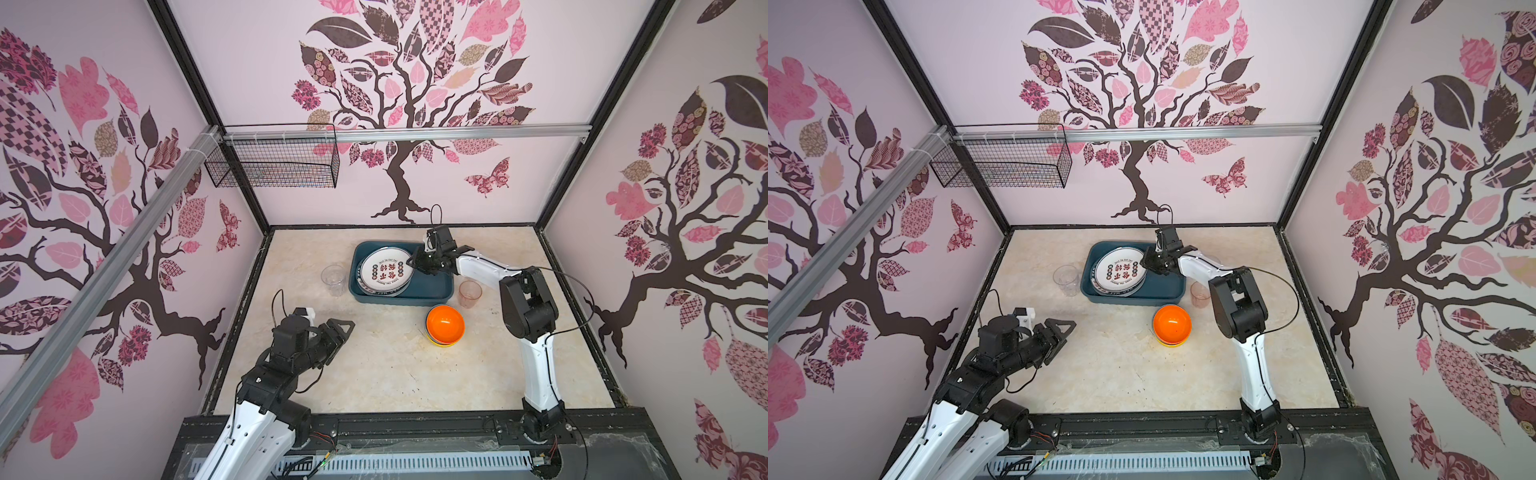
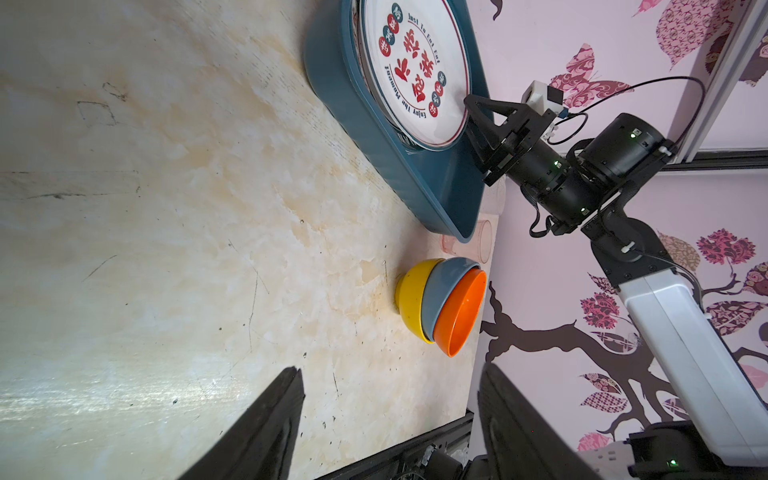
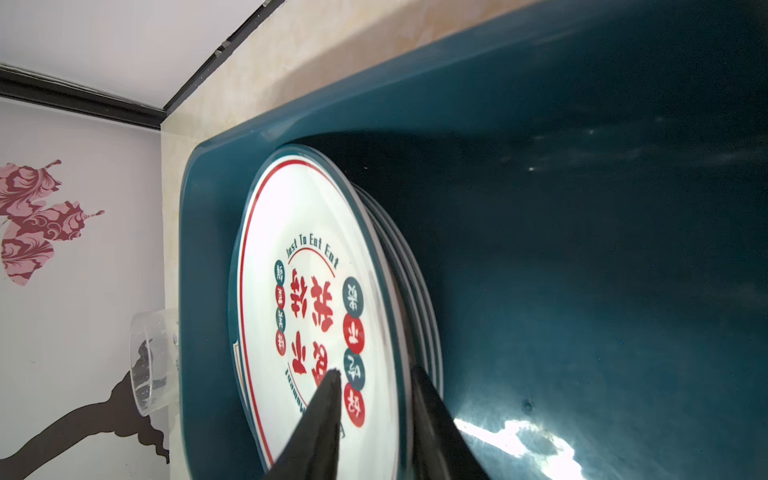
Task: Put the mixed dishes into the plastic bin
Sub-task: 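Lower the red-print plate upright against the plates in the bin with the right gripper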
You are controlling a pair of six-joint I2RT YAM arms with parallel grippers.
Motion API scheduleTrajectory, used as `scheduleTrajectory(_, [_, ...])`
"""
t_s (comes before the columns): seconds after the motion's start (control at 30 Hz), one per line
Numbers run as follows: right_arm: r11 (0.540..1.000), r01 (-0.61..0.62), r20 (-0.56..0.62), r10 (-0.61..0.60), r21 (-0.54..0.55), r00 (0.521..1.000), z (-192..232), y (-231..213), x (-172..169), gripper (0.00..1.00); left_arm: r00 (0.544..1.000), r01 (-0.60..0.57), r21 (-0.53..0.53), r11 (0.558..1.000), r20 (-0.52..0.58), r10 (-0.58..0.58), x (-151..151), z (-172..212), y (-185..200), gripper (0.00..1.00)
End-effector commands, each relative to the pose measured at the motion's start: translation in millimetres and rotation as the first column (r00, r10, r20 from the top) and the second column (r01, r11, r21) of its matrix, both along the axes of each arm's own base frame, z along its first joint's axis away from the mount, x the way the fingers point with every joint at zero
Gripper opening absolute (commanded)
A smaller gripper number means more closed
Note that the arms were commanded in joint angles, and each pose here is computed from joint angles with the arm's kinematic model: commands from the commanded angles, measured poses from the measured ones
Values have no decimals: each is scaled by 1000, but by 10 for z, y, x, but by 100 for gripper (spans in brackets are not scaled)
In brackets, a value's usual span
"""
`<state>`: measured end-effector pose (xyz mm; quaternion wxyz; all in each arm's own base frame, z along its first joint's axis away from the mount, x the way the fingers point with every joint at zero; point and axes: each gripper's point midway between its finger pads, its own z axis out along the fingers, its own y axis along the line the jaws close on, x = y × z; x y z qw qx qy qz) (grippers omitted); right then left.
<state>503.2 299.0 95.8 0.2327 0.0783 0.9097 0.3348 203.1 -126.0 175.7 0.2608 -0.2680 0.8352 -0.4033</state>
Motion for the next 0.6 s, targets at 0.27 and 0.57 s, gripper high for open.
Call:
scheduleTrajectory(0.27, [999,-15,-35,14,-35,999,-196,49,15,36,1000,-4,-3,1000,-5,4,-29,-81,16,70])
scheduleTrajectory(0.57, [999,-13,-45,11,-51,999,-225,23,-4,39,1000,-7,-2,1000,-7,7,-39,-92,24,70])
